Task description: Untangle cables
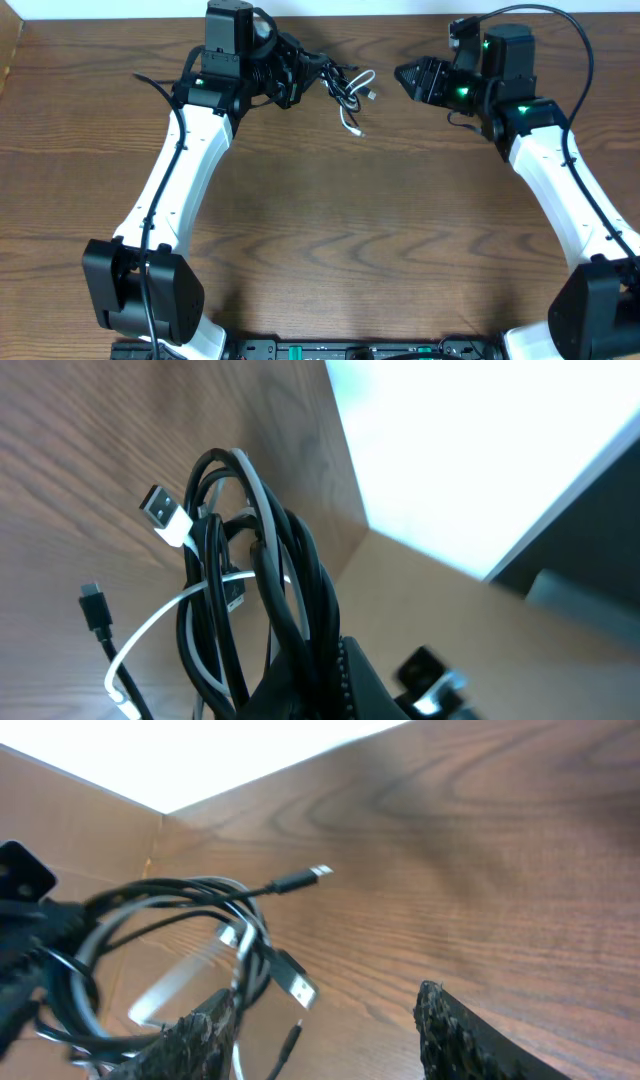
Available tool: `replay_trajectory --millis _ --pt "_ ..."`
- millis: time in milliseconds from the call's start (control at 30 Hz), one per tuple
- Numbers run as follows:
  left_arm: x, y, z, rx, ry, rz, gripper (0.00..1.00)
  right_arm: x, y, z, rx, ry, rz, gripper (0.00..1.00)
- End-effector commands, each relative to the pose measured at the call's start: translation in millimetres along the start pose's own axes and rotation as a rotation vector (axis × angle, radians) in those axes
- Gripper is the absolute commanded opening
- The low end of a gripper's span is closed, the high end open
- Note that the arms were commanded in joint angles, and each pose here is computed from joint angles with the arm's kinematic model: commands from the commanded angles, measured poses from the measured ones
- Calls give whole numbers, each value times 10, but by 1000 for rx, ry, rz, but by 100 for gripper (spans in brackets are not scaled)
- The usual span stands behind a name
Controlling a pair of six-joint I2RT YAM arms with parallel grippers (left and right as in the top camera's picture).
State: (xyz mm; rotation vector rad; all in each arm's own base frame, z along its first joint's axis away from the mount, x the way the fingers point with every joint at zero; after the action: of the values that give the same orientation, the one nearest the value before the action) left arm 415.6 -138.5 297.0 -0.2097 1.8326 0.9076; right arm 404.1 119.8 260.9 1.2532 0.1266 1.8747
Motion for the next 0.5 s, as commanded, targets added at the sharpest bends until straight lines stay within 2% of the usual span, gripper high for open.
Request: replay_trajectory --millis 0,100,467 --pt "-56 61 1 -39 261 -18 8 -14 -134 -106 78 80 47 54" --pt "-56 61 1 -38 346 -19 8 50 -219 -211 130 165 101 53" --pt "-57 62 -1 -37 349 -20 7 205 -318 -428 199 248 125 51"
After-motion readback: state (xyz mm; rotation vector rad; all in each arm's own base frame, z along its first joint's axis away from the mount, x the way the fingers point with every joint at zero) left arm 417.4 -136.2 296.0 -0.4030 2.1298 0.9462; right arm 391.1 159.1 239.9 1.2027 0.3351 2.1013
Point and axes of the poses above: each gripper's point midway between its finger pads, its own y axis back along the fingers, its own x axis along the line the jaws close on, z = x × y, the point moved 8 cm from there along y, back along the fingers, and after that the axes turned 5 degrees about -y, right-handed, at the moved point
